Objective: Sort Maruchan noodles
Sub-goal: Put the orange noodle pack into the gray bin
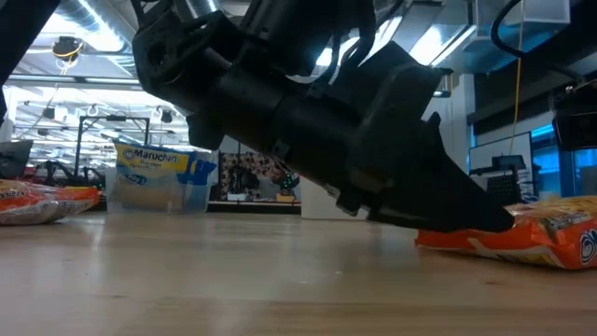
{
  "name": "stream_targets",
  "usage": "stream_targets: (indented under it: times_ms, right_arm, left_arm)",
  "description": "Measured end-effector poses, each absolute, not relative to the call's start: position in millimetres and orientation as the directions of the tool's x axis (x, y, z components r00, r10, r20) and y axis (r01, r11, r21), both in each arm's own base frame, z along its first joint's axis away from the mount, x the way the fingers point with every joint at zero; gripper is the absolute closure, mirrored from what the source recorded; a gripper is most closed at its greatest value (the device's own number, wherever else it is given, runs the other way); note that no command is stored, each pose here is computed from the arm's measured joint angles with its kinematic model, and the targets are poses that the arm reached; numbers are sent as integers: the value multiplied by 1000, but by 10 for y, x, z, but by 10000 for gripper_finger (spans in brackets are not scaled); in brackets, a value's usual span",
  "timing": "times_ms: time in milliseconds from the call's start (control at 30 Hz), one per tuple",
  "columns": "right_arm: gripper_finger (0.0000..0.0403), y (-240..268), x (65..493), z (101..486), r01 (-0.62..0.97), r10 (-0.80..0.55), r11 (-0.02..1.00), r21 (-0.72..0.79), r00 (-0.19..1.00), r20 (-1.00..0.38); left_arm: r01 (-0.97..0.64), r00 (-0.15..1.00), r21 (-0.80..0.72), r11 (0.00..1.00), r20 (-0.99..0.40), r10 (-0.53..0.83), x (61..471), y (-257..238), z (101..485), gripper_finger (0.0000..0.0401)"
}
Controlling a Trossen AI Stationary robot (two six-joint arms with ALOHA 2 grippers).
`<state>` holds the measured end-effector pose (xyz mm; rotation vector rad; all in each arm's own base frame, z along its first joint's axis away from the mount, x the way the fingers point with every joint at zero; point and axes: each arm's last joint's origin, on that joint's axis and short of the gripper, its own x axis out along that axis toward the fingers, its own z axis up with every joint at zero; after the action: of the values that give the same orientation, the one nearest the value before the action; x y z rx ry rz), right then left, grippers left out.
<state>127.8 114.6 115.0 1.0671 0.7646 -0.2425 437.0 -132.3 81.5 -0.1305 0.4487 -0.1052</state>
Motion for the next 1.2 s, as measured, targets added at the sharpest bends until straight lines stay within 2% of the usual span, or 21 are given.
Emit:
stream_targets:
  times_ms: [233,600,800,967,1200]
  right_arm:
    - [105,1171,1304,1133,531,181,456,715,731,-658]
    - [102,1182,1505,975,548,157,401,734,748,-645]
    - [105,1191,1613,967,475,195,445,759,776,-600]
    - [140,1203,1650,958,480,186,463,745,770,-611]
    - [233,1225,1677,978,470,183,480,741,772,-608]
  left_arm:
    - [75,895,-143,987,-426,-130,4369,-1323,812,190]
    - [76,896,-142,987,-425,-130,4368,-1322,809,190]
    - [76,896,-141,987,-425,-129,4366,-1323,807,190]
    - [76,897,-142,987,-423,-130,4367,-1322,807,190]
    - [79,898,-144,986,-419,-133,4365,-1325,836,190]
